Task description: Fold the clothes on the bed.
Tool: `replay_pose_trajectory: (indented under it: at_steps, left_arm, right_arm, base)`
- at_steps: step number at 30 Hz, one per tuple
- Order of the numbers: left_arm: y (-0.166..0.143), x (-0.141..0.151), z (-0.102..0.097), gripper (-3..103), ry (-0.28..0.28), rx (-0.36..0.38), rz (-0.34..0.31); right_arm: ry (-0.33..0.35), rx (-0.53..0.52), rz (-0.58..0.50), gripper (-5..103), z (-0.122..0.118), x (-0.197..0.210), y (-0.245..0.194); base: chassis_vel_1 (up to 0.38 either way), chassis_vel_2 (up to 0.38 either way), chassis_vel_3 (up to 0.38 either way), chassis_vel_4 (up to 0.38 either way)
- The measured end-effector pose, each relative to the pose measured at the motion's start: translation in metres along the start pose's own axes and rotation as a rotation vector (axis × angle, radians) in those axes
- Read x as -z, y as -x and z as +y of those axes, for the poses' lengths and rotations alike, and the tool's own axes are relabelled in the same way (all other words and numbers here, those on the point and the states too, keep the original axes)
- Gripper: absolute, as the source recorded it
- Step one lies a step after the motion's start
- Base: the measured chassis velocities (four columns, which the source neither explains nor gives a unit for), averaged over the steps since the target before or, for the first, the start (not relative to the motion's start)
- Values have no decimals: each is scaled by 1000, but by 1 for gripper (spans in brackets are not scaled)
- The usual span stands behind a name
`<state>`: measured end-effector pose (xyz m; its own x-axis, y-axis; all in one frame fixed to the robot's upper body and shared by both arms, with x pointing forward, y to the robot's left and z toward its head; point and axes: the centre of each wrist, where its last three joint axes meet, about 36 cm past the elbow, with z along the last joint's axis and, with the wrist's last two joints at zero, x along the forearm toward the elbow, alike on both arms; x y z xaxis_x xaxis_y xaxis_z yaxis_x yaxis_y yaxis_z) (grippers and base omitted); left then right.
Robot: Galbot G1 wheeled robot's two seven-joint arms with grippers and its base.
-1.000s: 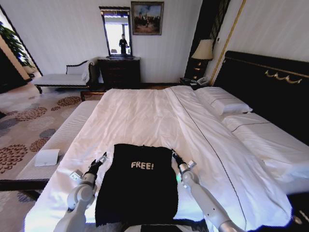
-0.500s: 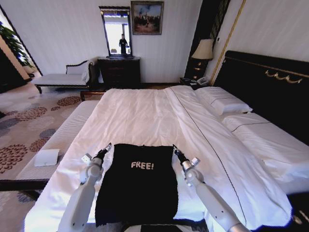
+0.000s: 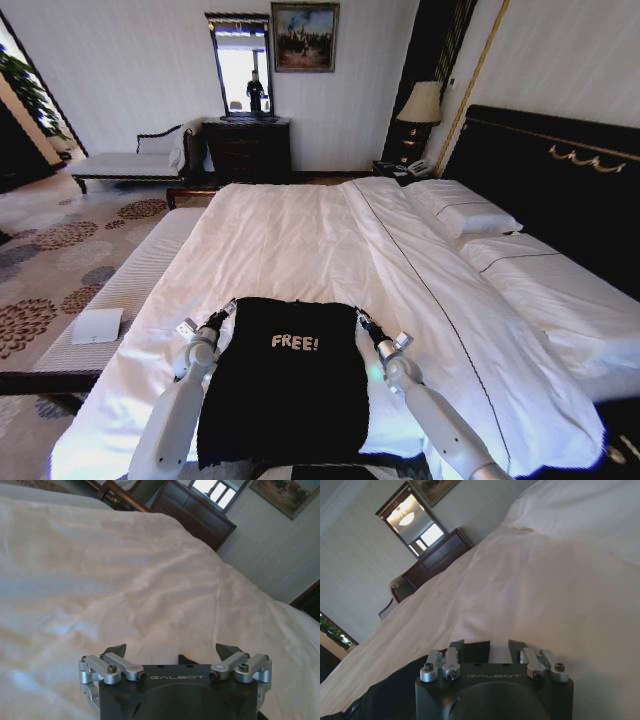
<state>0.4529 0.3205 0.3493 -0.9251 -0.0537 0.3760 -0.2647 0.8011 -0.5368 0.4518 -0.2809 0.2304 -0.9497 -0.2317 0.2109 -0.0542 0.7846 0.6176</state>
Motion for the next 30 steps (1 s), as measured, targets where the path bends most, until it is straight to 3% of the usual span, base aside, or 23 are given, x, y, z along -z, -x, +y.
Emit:
replay_pose_trajectory:
  at_steps: [4, 5, 6, 11, 12, 15, 21, 23, 26, 28, 30]
  left_arm:
    - [-1, 4, 0, 100, 5, -1, -8]
    - [-2, 6, 0, 100, 6, -2, -10]
    - [-3, 6, 0, 100, 7, -2, -12]
    - [-4, 5, 0, 100, 7, -1, -10]
    - [-4, 5, 0, 100, 5, -1, -10]
    - [-5, 4, 0, 100, 4, -1, -10]
    - [-8, 3, 1, 100, 2, 1, -10]
    - [-9, 3, 1, 100, 2, 1, -10]
    - [-11, 2, 4, 100, 3, 6, -10]
    - [-11, 2, 4, 100, 4, 7, -10]
    - [-12, 2, 5, 100, 5, 10, -10]
  right_arm:
    - [17, -2, -1, 62, 0, -2, -1]
    - [26, -3, -3, 62, 1, -1, -2]
    - [37, -4, -5, 71, 1, -1, -3]
    - [46, -6, -5, 60, 1, 0, -6]
    - [51, -4, -5, 49, 1, 0, -7]
    - [54, -3, -4, 44, 2, -1, -8]
    - [64, -2, 0, 16, 4, -5, -9]
    - [66, -3, 0, 16, 4, -6, -9]
    - [79, 0, -4, 1, 7, -7, -5]
    - [79, 0, -4, 1, 8, -7, -5]
    - [81, 1, -4, 12, 9, -8, -5]
  base:
    - [0, 0, 0, 0]
    - [0, 0, 0, 0]
    - [0, 0, 0, 0]
    - [0, 0, 0, 0]
    - [0, 0, 0, 0]
    - [0, 0, 0, 0]
    - [0, 0, 0, 0]
    - [0, 0, 0, 0]
    - [0, 0, 0, 0]
    - [0, 0, 0, 0]
    - [0, 0, 0, 0]
